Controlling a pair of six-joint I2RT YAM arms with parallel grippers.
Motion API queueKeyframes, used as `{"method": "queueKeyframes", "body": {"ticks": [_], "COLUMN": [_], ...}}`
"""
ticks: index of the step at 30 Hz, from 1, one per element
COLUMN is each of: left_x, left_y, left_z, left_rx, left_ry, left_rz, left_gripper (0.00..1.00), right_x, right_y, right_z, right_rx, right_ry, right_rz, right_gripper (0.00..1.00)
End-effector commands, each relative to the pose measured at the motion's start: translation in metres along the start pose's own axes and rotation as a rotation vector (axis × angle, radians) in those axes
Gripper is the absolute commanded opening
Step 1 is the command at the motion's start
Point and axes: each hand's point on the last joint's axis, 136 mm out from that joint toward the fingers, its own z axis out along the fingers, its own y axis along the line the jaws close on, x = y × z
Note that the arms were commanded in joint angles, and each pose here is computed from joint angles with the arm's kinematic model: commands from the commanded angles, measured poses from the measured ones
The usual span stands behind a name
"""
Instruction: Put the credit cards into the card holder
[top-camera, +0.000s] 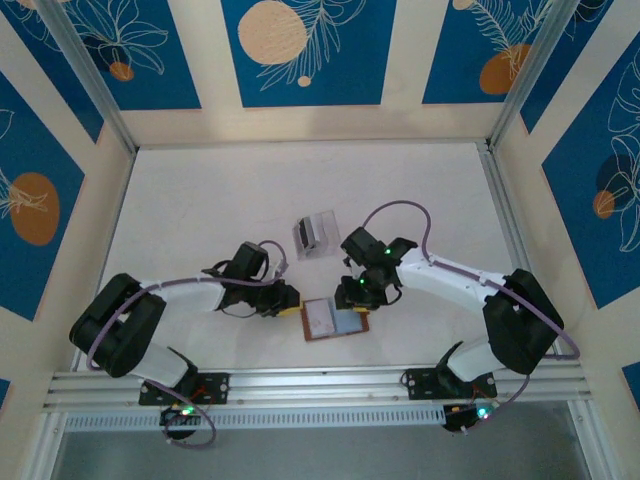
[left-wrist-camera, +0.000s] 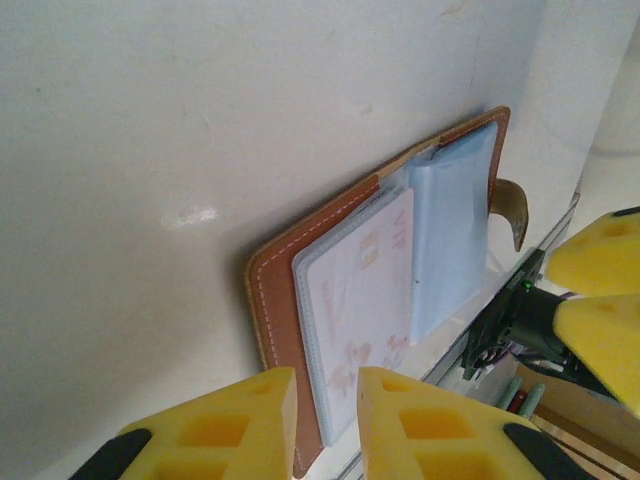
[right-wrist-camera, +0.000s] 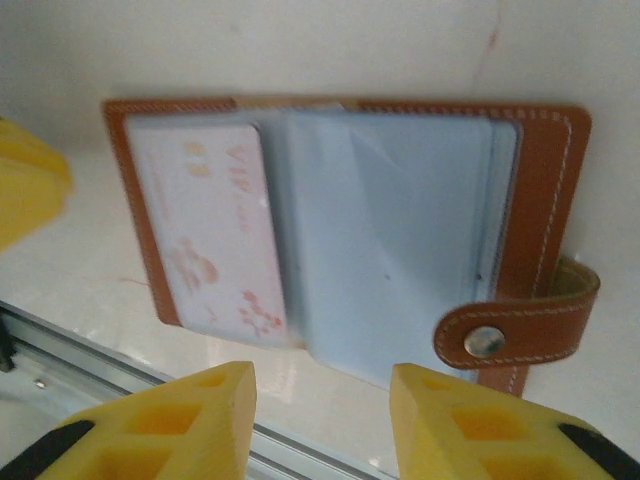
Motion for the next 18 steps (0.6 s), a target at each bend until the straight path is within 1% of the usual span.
{"method": "queueKeyframes", "body": {"ticks": [1, 4, 18], "left_x": [0.001, 0.001, 0.006], "left_y": [-0.007, -0.006, 0.010], "left_z": [0.001, 0.004, 0.024], "left_rx": [-0.004, -0.024, -0.086], "left_ry": [0.028, 0.037, 0.086], "left_rz": [0.036, 0.046, 0.052], "left_gripper": [0.22, 0.23, 0.22], "right_x": [0.018, 0.023, 0.029], "right_y": [-0.014, -0.017, -0.031], "right_z": [0.013, 0.020, 0.027], "right_rx": [0.056, 0.070, 0.154], "right_ry": [0.069, 0.087, 0.102], "right_rz": [0.041, 0.043, 0.056], "right_gripper": [0.43, 0.46, 0.48]}}
